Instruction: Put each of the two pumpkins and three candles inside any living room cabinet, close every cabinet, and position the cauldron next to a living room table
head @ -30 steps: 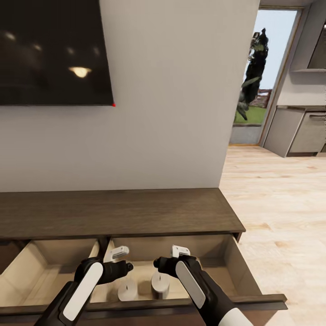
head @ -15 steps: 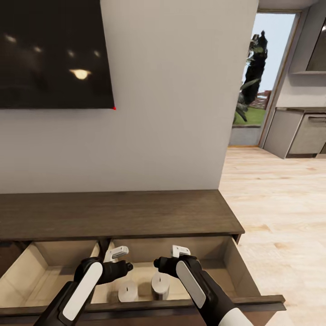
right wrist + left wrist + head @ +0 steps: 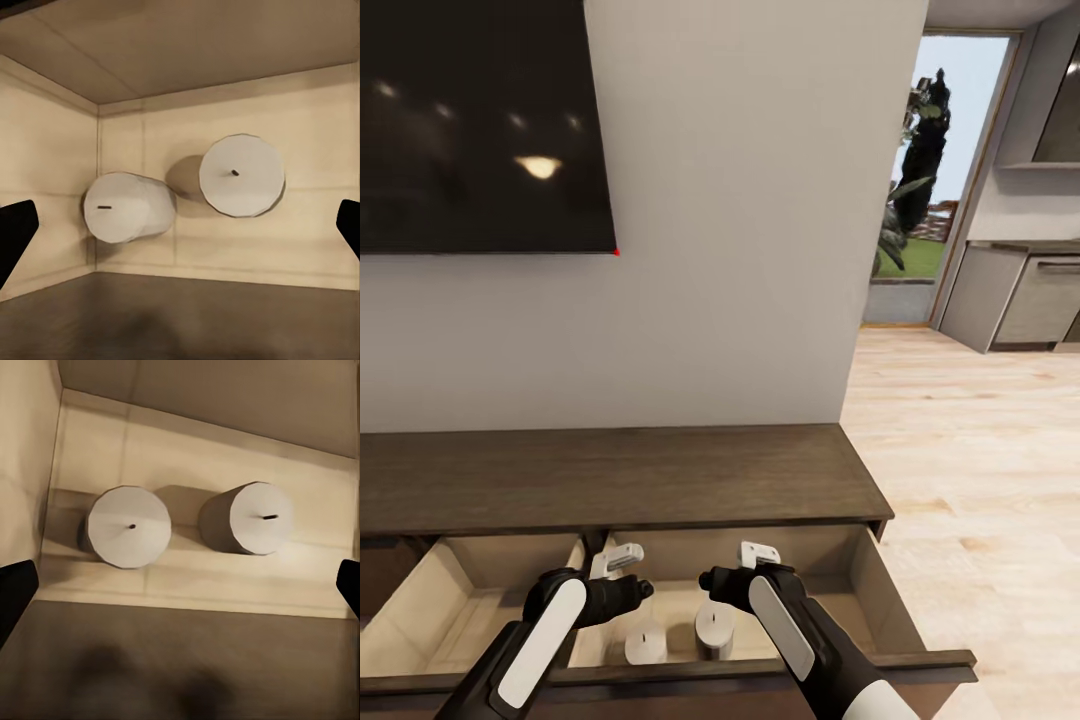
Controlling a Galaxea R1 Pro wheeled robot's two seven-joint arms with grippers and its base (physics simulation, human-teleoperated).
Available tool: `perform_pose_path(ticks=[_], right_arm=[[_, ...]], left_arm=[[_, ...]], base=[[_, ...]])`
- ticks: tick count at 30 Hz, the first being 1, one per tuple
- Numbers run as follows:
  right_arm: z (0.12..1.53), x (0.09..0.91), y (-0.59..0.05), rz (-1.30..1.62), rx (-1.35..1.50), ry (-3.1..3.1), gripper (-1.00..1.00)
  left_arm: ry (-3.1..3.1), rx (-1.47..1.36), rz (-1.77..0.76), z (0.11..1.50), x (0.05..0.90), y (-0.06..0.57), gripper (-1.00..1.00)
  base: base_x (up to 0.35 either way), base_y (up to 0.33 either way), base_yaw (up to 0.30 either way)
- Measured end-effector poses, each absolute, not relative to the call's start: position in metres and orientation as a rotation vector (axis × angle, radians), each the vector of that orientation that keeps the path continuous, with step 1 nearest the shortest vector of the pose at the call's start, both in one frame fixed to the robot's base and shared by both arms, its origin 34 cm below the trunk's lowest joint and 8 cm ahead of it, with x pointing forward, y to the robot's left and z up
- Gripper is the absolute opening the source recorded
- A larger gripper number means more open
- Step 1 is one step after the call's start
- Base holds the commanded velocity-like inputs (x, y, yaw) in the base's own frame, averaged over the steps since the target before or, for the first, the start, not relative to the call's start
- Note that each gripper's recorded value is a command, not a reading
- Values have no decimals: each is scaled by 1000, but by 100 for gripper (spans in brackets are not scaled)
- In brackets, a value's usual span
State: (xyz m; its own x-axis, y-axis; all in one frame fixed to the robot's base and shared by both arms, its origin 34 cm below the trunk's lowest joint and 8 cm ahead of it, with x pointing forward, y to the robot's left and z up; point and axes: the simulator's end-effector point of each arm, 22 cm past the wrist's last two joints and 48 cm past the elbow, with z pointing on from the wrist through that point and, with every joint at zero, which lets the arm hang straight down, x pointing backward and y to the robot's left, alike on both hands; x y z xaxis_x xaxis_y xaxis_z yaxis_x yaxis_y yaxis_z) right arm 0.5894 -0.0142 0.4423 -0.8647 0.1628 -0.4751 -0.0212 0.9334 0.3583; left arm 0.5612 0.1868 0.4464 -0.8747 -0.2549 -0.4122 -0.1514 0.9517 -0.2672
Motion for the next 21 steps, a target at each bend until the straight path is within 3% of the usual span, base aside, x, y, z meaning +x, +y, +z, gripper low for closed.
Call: perform_pose_path(ticks=[21], right_arm=[[481,593,-26,528,175,2652,100]], left_arm=[[2651,-291,-313,492,572,187,100]], base=[[-9,0,0]])
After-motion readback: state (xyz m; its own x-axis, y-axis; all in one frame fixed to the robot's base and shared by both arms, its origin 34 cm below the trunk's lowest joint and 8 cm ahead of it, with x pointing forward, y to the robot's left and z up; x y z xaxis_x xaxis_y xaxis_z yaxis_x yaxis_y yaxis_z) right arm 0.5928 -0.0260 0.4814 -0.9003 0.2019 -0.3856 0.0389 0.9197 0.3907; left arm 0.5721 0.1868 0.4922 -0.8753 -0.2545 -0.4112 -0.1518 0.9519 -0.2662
